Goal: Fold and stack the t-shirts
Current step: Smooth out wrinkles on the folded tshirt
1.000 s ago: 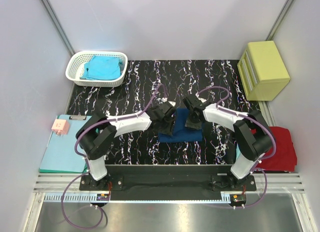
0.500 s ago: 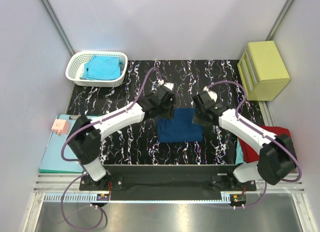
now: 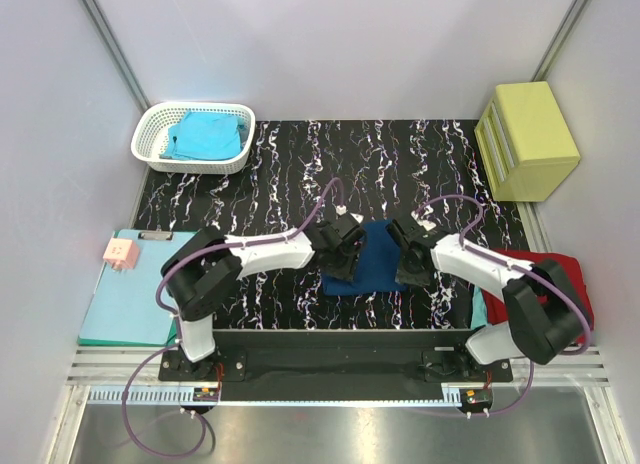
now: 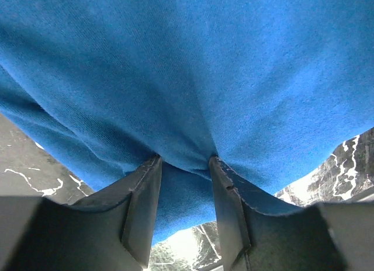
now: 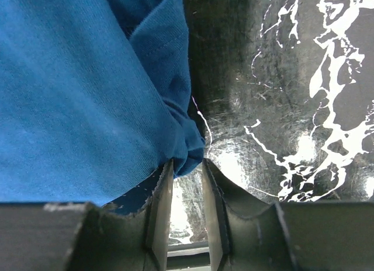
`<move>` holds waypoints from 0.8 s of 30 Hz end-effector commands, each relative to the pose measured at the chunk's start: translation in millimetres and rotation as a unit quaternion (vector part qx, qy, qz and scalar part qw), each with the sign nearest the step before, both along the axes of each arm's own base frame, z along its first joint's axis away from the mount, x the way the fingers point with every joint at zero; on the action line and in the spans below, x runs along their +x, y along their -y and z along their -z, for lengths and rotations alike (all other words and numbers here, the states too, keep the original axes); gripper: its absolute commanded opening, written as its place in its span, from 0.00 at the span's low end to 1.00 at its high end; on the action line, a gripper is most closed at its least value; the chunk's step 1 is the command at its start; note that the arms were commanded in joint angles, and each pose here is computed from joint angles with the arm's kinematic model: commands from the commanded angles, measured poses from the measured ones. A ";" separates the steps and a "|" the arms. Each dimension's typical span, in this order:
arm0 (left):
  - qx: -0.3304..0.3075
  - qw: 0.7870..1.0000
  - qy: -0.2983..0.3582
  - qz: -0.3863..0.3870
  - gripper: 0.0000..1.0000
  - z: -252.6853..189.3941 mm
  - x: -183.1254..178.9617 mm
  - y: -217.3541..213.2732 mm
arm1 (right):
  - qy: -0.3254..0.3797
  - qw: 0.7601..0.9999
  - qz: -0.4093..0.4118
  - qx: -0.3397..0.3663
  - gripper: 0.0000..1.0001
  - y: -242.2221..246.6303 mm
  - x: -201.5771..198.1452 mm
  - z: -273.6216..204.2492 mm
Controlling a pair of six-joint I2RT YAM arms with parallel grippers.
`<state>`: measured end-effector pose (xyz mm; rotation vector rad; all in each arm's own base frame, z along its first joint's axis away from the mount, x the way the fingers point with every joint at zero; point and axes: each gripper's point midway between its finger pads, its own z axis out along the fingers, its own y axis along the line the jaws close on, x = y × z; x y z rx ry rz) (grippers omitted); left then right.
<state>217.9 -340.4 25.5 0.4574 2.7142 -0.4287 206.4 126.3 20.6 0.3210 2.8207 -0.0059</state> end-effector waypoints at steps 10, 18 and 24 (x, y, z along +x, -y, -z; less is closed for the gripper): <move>-0.053 0.985 0.165 -0.019 0.54 -144.4 46.4 -8.1 | 0.220 0.974 -0.005 0.061 0.41 -27.4 80.8 -166.0; -0.020 0.995 0.102 -0.007 0.51 -78.5 46.1 7.5 | 0.153 0.987 -0.015 0.044 0.38 -47.0 96.5 -108.0; 0.009 0.998 0.066 -0.004 0.50 -32.2 46.7 6.3 | 0.158 0.986 -0.013 0.049 0.38 -47.4 95.8 -109.3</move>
